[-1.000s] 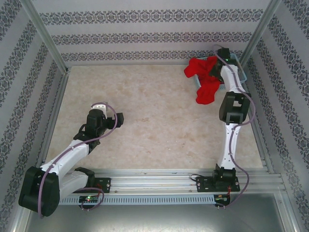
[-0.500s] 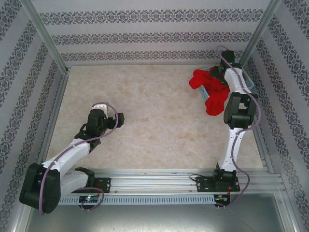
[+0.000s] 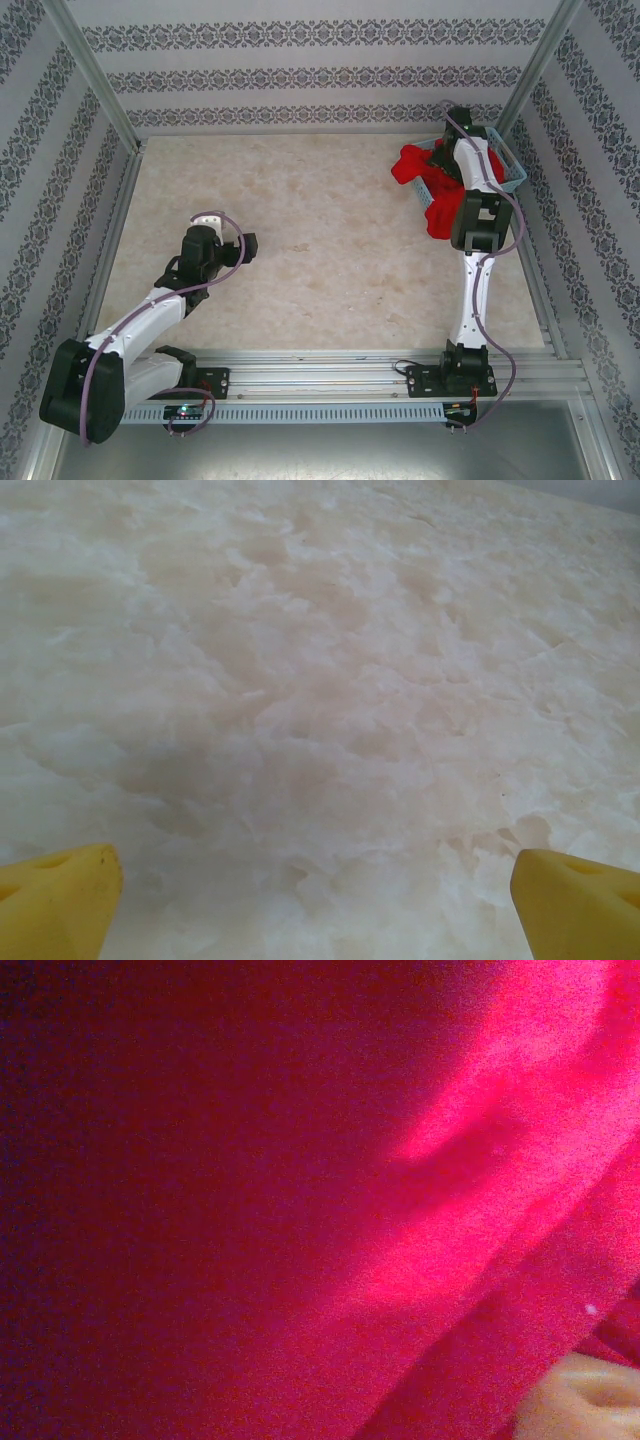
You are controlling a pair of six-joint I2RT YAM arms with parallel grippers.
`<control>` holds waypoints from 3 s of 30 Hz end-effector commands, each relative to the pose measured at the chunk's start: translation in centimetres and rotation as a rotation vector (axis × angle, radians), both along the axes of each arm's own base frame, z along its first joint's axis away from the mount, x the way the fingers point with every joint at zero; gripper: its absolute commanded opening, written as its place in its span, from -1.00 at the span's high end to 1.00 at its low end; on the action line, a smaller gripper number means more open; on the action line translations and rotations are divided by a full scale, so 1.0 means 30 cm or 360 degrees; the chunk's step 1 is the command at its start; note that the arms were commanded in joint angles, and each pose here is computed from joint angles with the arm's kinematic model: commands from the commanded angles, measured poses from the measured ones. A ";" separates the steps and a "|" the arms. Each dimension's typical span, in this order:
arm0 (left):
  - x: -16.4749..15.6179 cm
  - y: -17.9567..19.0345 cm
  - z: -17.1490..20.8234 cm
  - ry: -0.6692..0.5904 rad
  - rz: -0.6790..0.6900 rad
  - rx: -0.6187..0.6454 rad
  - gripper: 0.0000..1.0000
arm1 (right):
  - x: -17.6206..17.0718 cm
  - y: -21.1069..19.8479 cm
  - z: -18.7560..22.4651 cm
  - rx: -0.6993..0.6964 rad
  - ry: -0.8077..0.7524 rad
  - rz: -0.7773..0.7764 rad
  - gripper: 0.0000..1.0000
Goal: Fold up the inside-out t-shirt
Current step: Pick up the T-shirt from the basket, then place the T-shirt at the center of the table, then flatten out the T-shirt at the center of the table.
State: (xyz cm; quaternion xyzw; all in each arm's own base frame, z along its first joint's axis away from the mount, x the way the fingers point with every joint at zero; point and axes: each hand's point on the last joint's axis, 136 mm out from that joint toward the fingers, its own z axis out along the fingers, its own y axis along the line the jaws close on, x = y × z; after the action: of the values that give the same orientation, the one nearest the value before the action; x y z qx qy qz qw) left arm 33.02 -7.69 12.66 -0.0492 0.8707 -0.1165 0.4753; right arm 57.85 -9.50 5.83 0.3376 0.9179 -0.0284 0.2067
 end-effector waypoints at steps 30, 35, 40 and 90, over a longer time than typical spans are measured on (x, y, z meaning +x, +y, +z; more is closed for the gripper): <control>-0.020 -0.015 0.051 -0.0095 -0.0029 0.0008 -1.00 | -0.309 0.337 1.146 -0.0647 -0.1417 0.0304 1.00; -0.022 -0.022 0.055 -0.0090 -0.0044 -0.0003 -1.00 | -0.407 0.385 1.369 -0.0706 -0.1630 0.0340 1.00; -0.023 -0.029 0.065 -0.0088 -0.0055 -0.0018 -1.00 | -0.501 0.492 1.598 -0.0716 -0.1857 0.0489 1.00; 0.312 -0.358 -0.183 0.0632 -0.0169 0.0431 -0.74 | -0.723 0.845 0.160 0.0397 -0.0415 0.0928 -0.48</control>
State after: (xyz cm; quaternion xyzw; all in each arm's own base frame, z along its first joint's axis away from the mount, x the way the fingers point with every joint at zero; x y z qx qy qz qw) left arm 41.98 -20.65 8.51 0.0542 0.9438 -0.0623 0.3200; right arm 34.62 15.68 10.97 0.0734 0.9405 0.1823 0.2772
